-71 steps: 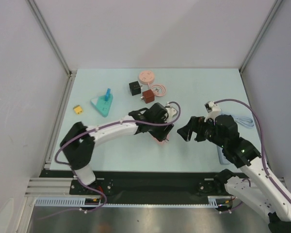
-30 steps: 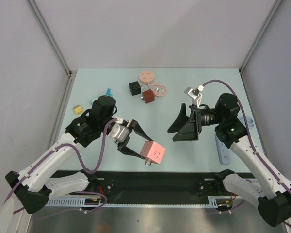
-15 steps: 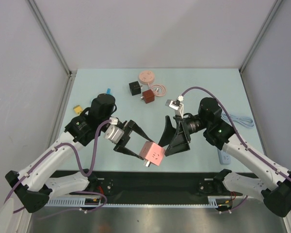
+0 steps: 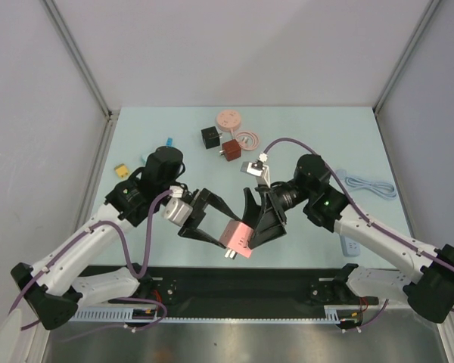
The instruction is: Insert the plug
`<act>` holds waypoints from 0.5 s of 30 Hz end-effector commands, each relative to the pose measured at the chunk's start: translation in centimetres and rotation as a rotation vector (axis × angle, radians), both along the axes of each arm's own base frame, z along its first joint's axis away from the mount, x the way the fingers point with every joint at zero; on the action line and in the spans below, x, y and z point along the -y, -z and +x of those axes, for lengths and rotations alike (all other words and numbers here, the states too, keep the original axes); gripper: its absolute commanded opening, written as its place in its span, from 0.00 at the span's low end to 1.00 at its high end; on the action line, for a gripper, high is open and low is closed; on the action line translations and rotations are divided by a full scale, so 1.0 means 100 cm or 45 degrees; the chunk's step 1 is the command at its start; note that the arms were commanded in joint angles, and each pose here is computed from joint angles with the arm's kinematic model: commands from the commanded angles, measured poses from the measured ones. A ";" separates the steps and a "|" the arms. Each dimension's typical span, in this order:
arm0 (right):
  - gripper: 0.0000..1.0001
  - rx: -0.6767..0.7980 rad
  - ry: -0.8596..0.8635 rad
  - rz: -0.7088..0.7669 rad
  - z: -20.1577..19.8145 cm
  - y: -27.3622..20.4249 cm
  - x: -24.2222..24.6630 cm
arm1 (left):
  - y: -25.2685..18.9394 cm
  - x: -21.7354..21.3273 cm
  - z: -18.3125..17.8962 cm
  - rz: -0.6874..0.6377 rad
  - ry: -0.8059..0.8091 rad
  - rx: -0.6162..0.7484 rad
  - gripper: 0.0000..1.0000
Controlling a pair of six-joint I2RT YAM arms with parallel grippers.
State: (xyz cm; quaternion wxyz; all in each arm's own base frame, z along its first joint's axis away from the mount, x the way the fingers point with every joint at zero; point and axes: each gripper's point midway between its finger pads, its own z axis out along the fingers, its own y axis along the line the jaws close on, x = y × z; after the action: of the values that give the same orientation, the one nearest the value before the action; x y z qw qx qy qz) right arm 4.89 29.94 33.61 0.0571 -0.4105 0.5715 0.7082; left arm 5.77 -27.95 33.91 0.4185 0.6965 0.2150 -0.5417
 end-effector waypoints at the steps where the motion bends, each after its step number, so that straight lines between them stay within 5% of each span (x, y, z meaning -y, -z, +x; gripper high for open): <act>1: 0.80 0.083 -0.095 0.141 -0.020 -0.030 0.009 | -0.006 -0.007 -0.015 -0.126 0.131 0.046 0.00; 2: 0.74 0.088 -0.110 0.150 -0.023 -0.032 0.010 | -0.005 -0.007 -0.015 -0.128 0.131 0.049 0.00; 5: 0.31 0.058 -0.123 0.122 -0.024 -0.029 0.008 | -0.005 -0.007 -0.014 -0.140 0.125 0.070 0.00; 6: 0.00 0.051 -0.118 0.117 -0.022 -0.029 0.007 | -0.006 -0.007 -0.014 -0.141 0.121 0.077 0.00; 9: 0.00 0.046 -0.103 0.121 -0.022 -0.030 0.005 | -0.003 -0.003 -0.007 -0.110 0.076 0.079 0.02; 10: 0.00 0.057 -0.095 0.134 -0.023 -0.032 0.007 | -0.001 0.000 -0.001 -0.086 0.039 0.084 0.37; 11: 0.00 0.060 -0.086 0.137 -0.022 -0.033 0.007 | 0.000 0.001 0.002 -0.068 0.016 0.081 0.54; 12: 0.00 0.062 -0.072 0.138 -0.021 -0.033 0.007 | 0.001 0.002 0.004 -0.043 -0.007 0.068 0.99; 15: 0.00 0.060 0.008 0.115 -0.007 -0.031 0.008 | 0.002 0.004 0.013 0.034 -0.111 0.024 1.00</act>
State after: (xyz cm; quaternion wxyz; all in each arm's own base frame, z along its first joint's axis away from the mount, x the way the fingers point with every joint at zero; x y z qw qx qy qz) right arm 3.97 29.94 34.25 0.0378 -0.4042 0.5630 0.7199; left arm 5.96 -27.98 33.69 0.4297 0.7003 0.2106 -0.5296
